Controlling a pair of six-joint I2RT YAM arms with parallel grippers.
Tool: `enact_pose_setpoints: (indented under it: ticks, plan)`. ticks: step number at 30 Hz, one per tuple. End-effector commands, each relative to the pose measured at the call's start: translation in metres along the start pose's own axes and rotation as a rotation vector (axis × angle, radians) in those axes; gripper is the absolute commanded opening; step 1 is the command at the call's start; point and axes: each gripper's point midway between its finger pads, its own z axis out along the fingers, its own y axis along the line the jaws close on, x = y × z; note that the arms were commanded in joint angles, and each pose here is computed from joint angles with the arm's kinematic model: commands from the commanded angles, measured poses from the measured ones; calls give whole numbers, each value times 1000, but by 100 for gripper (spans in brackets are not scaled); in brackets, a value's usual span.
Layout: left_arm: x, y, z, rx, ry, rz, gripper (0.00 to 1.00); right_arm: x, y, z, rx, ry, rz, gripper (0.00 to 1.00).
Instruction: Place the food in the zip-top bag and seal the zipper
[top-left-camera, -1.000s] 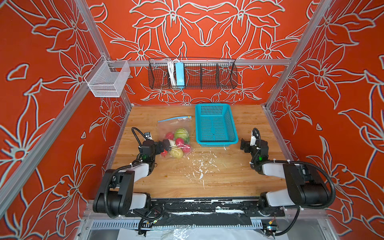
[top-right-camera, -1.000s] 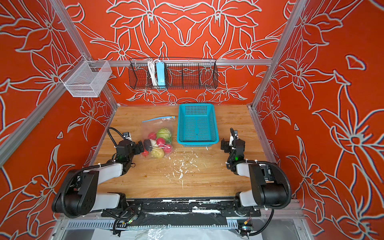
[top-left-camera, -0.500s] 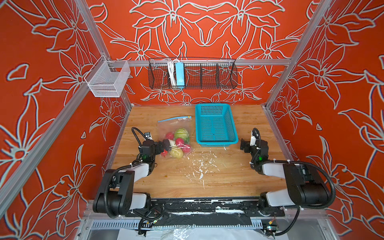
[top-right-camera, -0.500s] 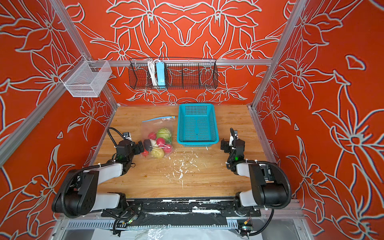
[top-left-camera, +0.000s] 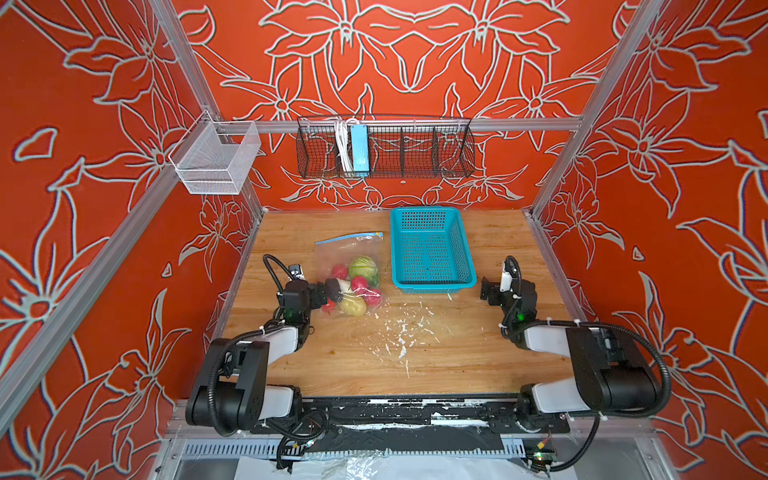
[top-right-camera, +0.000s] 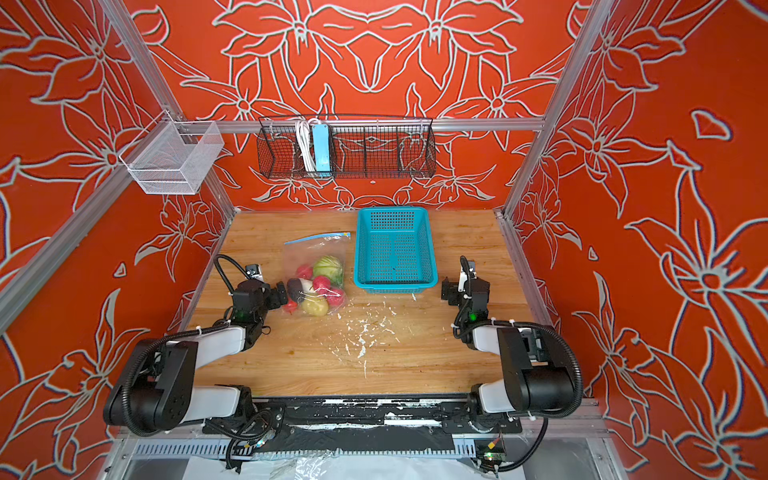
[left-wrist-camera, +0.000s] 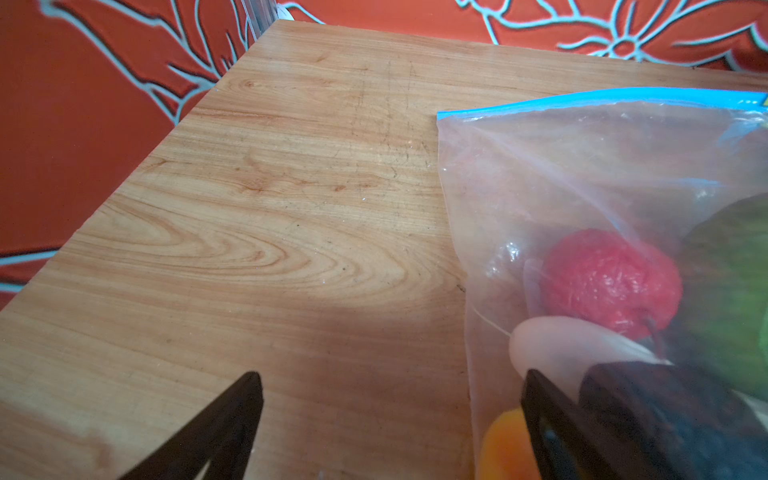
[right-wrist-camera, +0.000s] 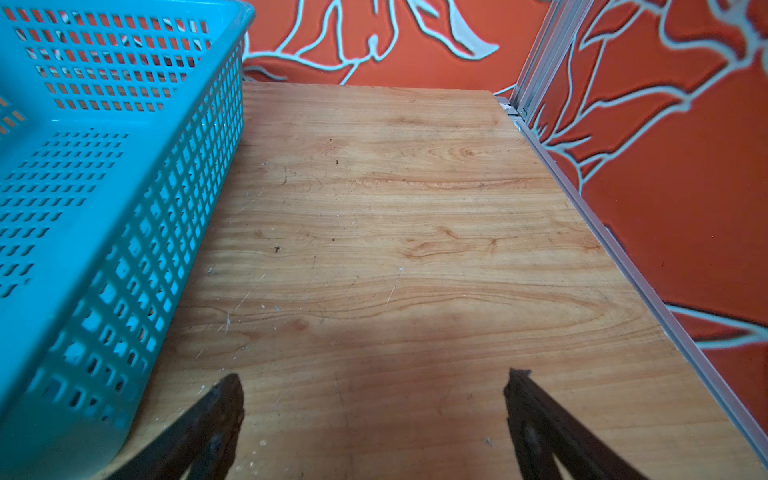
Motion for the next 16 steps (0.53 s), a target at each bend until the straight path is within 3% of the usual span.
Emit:
enact_pose_setpoints:
  ticks: [1,16]
  plan:
    - [-8,-1,0,5,-19,3,97,-4,1,-1,-10,-7,-10,98]
    - [-8,-1,0,5,-20,3,97,-4,2,0,-12,-4,-11,98]
